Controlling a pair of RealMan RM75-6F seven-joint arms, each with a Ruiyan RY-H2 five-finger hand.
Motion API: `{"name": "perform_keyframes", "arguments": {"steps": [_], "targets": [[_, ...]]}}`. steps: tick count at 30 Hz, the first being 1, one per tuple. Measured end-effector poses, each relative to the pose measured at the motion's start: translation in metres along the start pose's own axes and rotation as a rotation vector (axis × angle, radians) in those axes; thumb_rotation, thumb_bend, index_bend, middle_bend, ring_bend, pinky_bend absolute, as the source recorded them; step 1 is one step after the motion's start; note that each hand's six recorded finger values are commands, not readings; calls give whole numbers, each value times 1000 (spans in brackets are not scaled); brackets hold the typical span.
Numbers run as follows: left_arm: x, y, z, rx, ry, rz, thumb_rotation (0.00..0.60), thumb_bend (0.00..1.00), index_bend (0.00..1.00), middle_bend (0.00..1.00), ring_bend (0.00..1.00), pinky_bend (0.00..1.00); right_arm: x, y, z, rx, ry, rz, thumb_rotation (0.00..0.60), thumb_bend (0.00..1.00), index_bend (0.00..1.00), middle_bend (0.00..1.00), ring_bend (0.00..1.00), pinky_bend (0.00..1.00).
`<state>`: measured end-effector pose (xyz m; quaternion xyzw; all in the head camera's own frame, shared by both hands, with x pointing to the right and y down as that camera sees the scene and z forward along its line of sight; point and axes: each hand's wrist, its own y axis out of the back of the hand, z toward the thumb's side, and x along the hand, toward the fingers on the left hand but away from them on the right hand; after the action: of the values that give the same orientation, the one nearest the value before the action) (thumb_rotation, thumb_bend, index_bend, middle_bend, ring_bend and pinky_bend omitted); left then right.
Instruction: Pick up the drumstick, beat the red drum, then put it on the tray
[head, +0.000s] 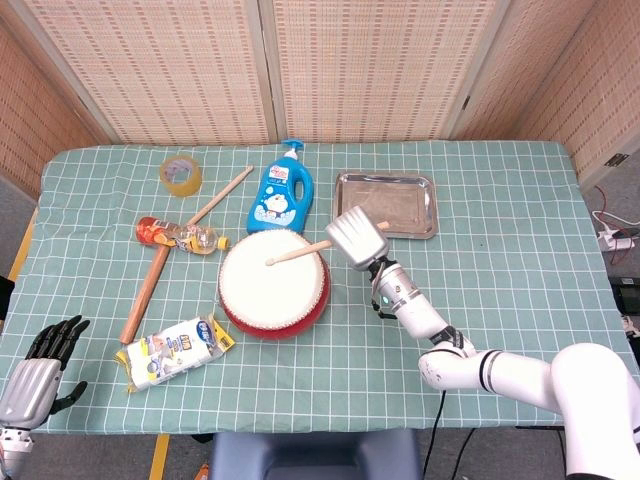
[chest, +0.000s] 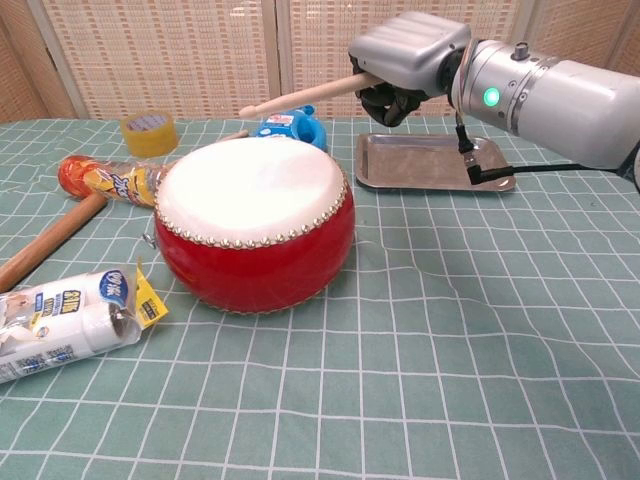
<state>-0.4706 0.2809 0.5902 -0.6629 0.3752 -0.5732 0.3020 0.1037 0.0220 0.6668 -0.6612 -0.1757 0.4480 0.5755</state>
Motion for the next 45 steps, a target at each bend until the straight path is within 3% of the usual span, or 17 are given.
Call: {"name": "perform_keyframes", "arguments": {"steps": [6, 9, 18, 20, 23, 29, 31, 35, 40, 45], "targets": [[-1, -1, -2, -2, 6, -2, 600, 230, 67, 0, 0, 0, 3, -32, 2, 86, 12, 146, 600, 1000, 1000, 1000, 1000, 1000], [-1, -1, -2, -2, 8, -2, 600, 230, 67, 0, 0, 0, 3, -35, 1, 93, -1, 165, 600, 1000, 1000, 1000, 1000, 1000], [0, 0, 0, 0, 0, 2, 600, 231, 67, 0, 0, 0, 0, 7, 1, -42, -15, -36, 600, 1000, 1000, 1000, 1000, 1000], [0, 0, -1, -1, 2, 2, 600, 230, 67, 0, 0, 0, 0, 8, 0, -52, -13, -47, 600, 1000, 1000, 1000, 1000, 1000], [0, 0, -1, -1, 2, 0, 600, 230, 67, 0, 0, 0, 1, -3, 2, -30, -2, -1, 600, 1000, 1000, 1000, 1000, 1000], [-1, -2, -2, -2, 8, -4, 600, 231, 67, 0, 0, 0, 5, -35, 2, 44, 8, 167, 600, 1000, 1000, 1000, 1000, 1000], [-1, -1, -2, -4, 8, -1, 600, 231, 67, 0, 0, 0, 6, -36, 1, 48, 0, 183, 600, 1000, 1000, 1000, 1000, 1000], [-1, 1, -2, -3, 6, 5, 600, 230, 67, 0, 0, 0, 5, -23, -1, 3, -25, 133, 600, 1000, 1000, 1000, 1000, 1000], [-2, 2, -3, -5, 6, 11, 600, 232, 66, 0, 0, 0, 7, -3, -20, -138, -87, 29, 600, 1000, 1000, 1000, 1000, 1000], [-1, 1, -1, -7, 1, 10, 600, 232, 67, 0, 0, 0, 20, -14, -58, -247, -193, 24, 600, 1000, 1000, 1000, 1000, 1000]]}}
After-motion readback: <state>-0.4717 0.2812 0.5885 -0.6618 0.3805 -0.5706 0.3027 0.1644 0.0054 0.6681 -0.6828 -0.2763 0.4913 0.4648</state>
